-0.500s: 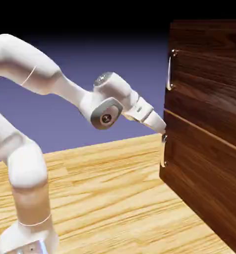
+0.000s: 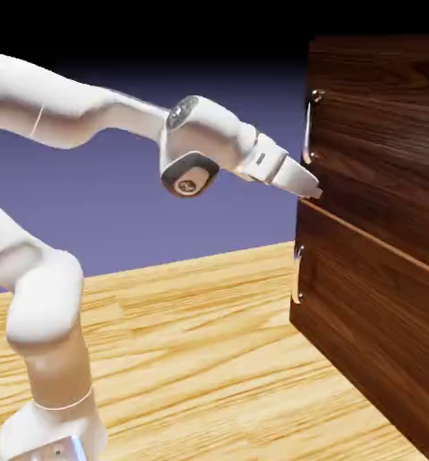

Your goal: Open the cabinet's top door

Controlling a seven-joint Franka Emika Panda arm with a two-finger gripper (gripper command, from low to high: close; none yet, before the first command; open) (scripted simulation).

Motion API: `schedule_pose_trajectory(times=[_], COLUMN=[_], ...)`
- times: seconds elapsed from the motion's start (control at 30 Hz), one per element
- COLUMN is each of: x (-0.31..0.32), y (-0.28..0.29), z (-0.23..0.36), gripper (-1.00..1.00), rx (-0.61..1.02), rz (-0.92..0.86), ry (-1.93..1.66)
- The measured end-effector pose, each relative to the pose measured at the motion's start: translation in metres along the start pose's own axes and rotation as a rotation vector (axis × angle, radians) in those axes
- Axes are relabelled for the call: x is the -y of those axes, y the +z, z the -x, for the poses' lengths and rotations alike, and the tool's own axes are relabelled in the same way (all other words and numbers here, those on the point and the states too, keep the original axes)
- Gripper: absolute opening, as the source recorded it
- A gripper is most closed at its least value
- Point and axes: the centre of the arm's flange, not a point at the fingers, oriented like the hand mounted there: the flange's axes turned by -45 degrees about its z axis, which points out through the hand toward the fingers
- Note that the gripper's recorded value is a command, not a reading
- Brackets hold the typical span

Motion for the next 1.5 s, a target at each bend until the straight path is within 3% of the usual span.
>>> schedule_pose_trajectory(times=[0.77,1.5], x=[0.039,0.144], y=[-0.03,0.018], z=[-0.045,-0.034], gripper=[0.0,0.0], rx=[-0.308,-0.498], rz=[0.015,0.008], ry=[0.014,0.003])
